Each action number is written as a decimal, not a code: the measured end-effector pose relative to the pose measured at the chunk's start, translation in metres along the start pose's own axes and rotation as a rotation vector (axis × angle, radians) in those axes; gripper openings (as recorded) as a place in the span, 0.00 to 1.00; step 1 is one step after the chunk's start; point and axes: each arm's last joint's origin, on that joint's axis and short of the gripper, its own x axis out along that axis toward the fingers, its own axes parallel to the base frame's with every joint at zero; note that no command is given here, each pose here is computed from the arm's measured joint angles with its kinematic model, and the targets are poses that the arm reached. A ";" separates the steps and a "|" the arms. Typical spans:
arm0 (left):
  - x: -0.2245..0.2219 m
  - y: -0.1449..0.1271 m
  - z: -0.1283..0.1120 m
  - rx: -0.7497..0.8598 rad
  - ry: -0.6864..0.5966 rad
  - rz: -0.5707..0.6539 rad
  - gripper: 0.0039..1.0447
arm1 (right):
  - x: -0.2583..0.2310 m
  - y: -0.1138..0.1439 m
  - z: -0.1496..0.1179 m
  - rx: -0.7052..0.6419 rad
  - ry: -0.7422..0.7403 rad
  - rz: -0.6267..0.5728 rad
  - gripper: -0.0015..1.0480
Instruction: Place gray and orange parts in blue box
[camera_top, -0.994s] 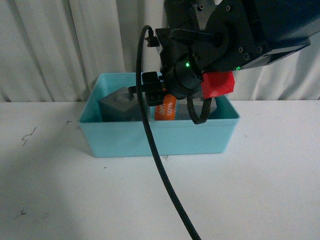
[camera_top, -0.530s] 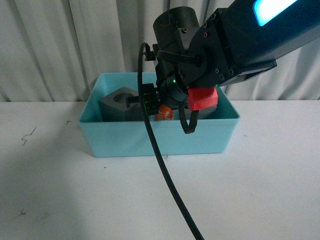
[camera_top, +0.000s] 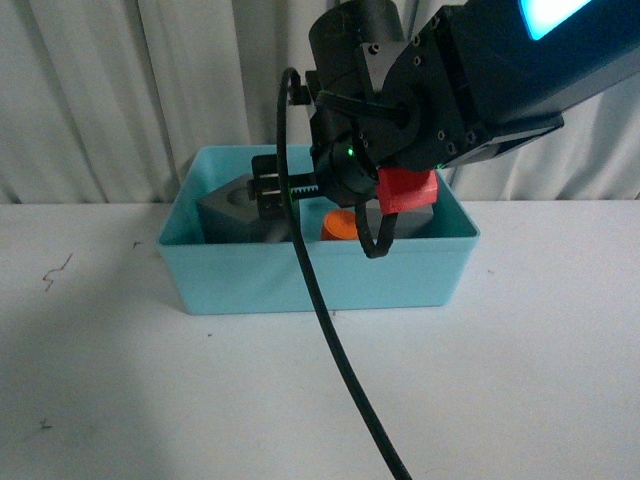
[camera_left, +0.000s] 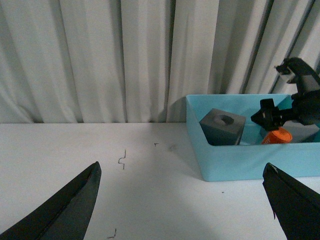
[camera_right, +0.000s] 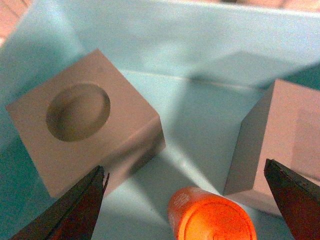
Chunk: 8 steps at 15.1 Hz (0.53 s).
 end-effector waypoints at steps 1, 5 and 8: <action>0.000 0.000 0.000 0.000 0.000 0.000 0.94 | -0.007 0.000 0.009 -0.001 -0.037 -0.001 0.94; 0.000 0.000 0.000 0.000 0.000 0.000 0.94 | -0.107 -0.063 0.044 0.085 -0.272 -0.185 0.94; 0.000 0.000 0.000 0.000 0.000 0.000 0.94 | -0.186 -0.104 0.015 0.154 -0.297 -0.307 0.94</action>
